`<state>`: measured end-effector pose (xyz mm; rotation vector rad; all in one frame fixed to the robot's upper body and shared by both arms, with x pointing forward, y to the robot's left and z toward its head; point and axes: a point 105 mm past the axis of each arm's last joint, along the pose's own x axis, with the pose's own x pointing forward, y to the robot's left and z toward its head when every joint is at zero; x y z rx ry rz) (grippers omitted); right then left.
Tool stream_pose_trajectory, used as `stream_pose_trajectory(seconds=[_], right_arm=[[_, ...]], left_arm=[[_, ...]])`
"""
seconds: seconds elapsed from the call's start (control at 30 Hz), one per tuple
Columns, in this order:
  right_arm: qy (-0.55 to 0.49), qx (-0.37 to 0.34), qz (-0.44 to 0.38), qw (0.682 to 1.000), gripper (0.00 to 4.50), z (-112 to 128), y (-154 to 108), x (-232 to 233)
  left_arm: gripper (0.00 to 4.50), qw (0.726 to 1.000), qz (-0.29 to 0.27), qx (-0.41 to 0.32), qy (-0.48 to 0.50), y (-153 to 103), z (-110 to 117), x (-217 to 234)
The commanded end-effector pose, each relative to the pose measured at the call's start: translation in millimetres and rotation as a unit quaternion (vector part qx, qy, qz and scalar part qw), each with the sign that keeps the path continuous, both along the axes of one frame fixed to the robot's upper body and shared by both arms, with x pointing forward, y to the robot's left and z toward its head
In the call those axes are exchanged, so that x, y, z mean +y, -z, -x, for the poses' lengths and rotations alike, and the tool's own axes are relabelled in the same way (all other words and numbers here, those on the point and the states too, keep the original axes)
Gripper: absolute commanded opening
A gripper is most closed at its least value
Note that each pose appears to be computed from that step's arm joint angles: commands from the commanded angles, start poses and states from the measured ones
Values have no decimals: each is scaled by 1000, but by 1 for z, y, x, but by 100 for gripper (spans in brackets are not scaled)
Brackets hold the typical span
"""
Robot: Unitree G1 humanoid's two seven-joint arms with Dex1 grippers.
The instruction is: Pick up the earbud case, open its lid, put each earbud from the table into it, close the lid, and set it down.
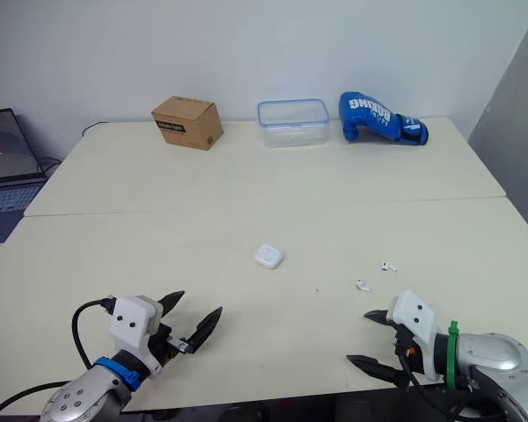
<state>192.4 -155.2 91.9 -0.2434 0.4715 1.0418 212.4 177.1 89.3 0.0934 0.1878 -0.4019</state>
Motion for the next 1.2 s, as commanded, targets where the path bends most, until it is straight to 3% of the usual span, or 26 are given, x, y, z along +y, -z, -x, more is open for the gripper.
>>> stream_pose_trajectory(seconds=[0.03,0.73,0.83,1.0,1.2], right_arm=[[-14,-22,-3,1000,446,-1,-8,4],[-24,-36,-10,999,446,-8,-20,9],[-33,-54,-5,998,446,-14,-31,7],[-60,-108,19,992,446,-42,-74,-4],[-88,-142,52,985,446,-60,-100,-10]], left_arm=[[450,1000,3,-17,10,-8,1,-4],[450,1000,12,-5,26,-9,-4,-7],[450,998,16,-1,56,-16,-14,-15],[450,996,18,7,91,-24,-48,-33],[450,994,-5,21,111,-6,-76,-52]])
